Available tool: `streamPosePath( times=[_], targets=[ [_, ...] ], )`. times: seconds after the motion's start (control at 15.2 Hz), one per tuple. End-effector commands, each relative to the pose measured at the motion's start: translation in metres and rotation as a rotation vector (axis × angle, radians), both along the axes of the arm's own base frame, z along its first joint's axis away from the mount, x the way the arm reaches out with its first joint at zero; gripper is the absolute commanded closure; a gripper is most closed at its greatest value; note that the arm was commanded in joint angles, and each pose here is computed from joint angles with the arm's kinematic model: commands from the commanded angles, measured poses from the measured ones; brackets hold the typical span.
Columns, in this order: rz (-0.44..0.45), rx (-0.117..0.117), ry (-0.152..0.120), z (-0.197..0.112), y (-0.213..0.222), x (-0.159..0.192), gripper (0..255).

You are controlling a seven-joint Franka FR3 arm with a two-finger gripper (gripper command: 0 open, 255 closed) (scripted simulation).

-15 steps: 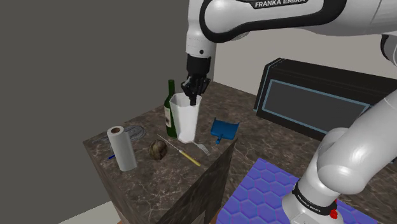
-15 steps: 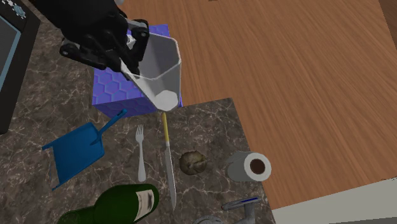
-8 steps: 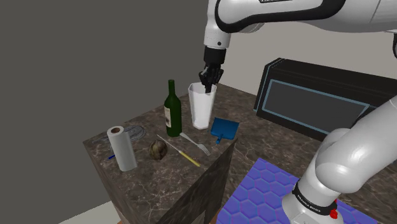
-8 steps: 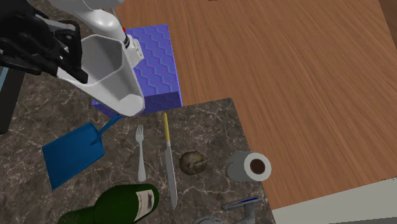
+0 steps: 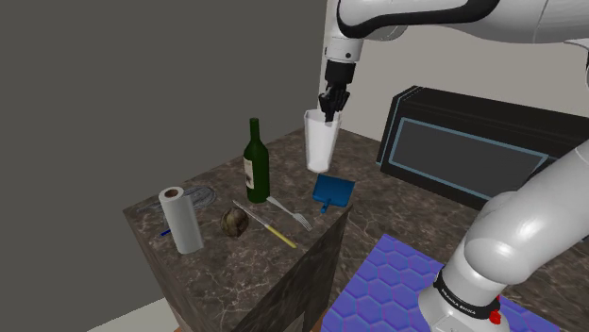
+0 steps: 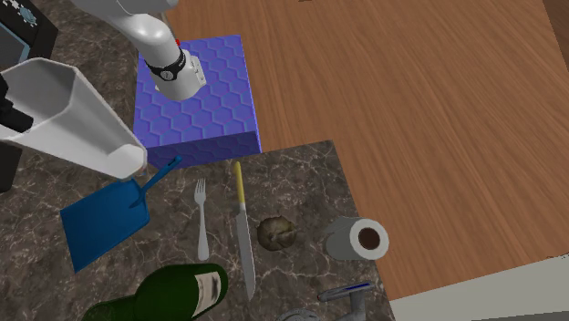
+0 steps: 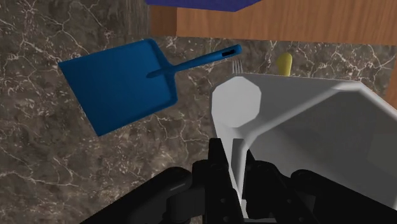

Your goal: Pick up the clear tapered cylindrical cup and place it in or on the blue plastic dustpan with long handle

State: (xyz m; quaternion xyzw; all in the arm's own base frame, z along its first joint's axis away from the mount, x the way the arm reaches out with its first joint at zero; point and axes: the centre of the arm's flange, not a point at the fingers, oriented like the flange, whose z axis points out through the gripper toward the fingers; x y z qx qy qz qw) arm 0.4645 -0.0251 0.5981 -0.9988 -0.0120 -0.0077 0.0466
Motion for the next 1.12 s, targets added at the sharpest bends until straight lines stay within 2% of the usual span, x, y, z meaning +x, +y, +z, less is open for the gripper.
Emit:
streamPosePath(
  times=[0.0,0.46,1.06],
  targets=[
    [0.001,0.000,0.000,0.004,-0.028,-0.001,255],
    [0.001,0.000,0.000,0.015,-0.116,0.003,255],
    [0.001,0.000,0.000,-0.033,-0.116,0.003,255]
  ],
)
